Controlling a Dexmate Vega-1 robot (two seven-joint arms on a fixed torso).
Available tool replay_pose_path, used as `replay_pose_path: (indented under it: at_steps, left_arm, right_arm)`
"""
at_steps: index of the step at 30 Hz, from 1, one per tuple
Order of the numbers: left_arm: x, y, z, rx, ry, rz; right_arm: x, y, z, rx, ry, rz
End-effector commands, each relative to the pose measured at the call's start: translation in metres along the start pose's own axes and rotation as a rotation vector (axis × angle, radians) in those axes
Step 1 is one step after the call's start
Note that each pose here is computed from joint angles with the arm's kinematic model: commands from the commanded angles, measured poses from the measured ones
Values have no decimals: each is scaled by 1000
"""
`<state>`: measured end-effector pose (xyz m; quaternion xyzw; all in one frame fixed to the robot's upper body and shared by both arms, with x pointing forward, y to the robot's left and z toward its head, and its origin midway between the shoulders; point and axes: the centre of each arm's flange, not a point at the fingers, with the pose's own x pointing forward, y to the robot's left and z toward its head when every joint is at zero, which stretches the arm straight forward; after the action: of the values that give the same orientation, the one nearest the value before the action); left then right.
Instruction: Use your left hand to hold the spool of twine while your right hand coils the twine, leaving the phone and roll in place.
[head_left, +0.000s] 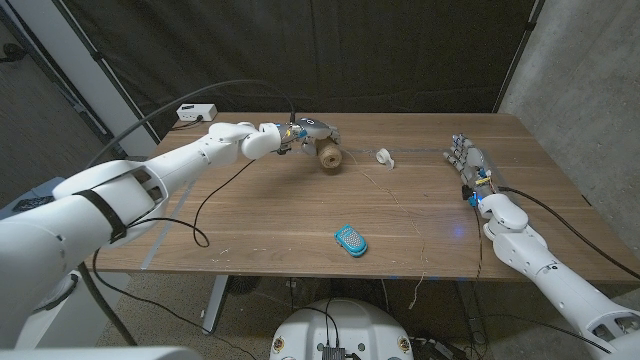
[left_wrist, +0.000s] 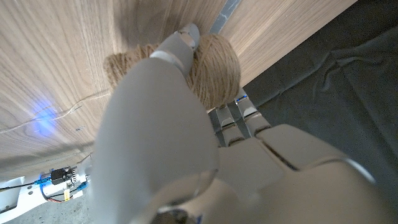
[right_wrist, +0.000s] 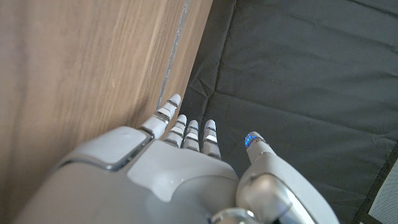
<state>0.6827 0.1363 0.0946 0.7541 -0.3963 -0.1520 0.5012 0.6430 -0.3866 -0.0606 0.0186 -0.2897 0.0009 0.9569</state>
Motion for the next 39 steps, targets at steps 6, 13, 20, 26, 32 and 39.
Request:
replay_pose_path:
  at_steps: [6, 13, 20, 26, 32, 39]
  left_arm:
    - [-3, 14, 2, -53, 55, 43]
    - [-5, 17, 2, -73, 70, 58]
    - [-4, 18, 0, -106, 87, 60]
    - [-3, 20, -2, -125, 90, 62]
    - [0, 22, -2, -154, 97, 67]
    - [3, 24, -1, -166, 98, 69]
  right_arm:
    - [6, 14, 16, -43, -17, 42]
    - [12, 22, 20, -80, -18, 75]
    - [14, 27, 19, -100, -11, 90]
    - [17, 31, 21, -120, -13, 110]
    - [19, 33, 23, -132, -12, 117]
    - [21, 34, 26, -165, -8, 123]
